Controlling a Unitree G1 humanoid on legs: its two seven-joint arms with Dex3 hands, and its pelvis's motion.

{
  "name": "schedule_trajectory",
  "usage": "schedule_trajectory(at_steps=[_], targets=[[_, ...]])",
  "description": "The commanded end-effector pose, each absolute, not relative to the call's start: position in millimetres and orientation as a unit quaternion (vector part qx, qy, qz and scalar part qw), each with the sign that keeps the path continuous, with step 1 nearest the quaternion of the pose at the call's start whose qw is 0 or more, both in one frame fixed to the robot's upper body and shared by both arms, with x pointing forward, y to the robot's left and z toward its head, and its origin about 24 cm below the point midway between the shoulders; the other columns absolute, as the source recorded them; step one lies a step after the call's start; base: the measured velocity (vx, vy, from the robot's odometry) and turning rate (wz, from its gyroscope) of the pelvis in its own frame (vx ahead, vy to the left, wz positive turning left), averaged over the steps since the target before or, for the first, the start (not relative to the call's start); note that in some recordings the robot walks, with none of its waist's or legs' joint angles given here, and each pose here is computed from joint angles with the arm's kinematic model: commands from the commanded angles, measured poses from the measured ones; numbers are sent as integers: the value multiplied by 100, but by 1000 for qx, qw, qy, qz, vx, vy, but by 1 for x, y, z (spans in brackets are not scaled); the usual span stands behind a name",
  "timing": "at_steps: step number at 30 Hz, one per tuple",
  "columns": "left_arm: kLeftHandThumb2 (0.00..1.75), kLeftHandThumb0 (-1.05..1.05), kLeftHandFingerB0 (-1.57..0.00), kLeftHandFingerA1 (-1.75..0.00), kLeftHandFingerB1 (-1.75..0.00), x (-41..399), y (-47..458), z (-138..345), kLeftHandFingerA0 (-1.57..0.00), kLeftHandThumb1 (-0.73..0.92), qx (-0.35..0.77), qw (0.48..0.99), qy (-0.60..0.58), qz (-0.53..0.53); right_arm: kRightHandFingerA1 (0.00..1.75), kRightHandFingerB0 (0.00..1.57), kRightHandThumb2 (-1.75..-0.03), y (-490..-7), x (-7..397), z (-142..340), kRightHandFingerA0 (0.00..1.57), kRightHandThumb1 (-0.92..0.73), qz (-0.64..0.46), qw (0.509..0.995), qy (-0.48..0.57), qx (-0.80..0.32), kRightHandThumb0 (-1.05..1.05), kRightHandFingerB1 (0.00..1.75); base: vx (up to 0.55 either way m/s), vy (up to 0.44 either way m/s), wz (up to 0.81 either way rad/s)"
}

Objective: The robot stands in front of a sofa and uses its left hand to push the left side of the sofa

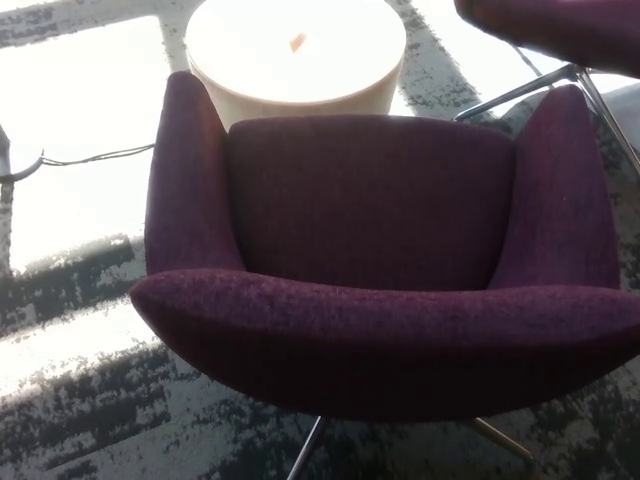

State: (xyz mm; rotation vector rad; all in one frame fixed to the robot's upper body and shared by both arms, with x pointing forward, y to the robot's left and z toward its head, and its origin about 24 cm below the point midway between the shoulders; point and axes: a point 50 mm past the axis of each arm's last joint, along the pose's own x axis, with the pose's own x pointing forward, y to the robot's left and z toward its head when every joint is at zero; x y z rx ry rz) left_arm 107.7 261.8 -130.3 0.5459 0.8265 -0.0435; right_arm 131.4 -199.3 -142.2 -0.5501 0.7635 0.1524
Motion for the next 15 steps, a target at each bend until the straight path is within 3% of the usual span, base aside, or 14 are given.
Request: schedule_trajectory(at_steps=[1, 6, 10, 13, 15], targets=[[70, -69, -19, -34, -31, 117, 275, -114, -24, 92, 217, 921, 324, -11, 40, 44, -67, -196, 135, -132, 45, -83, 67, 914, 274, -292, -61, 37, 0, 0, 0], [71, -73, -16, -33, -31, 141, 281, -103, -19, 92, 180, 939, 292, -13, 39, 47, -65, -197, 138, -131, 46, -84, 67, 915, 265, -297, -59, 38, 0, 0, 0], [70, -78, -14, -33, -30, 182, 293, -71, -24, 92, 166, 964, 206, 12, 39, 45, -66, -197, 137, -131, 46, -83, 60, 918, 265, -289, -61, 37, 0, 0, 0], [70, -78, -14, -33, -30, 182, 293, -71, -24, 92, 163, 965, 205, 10, 39, 45, -66, -197, 137, -131, 46, -83, 60, 918, 264, -289, -61, 37, 0, 0, 0], [73, -79, -11, -32, -27, 218, 303, -40, -22, 92, 149, 977, 149, 24, 39, 47, -66, -197, 137, -131, 46, -84, 59, 918, 265, -288, -62, 38, 0, 0, 0]])
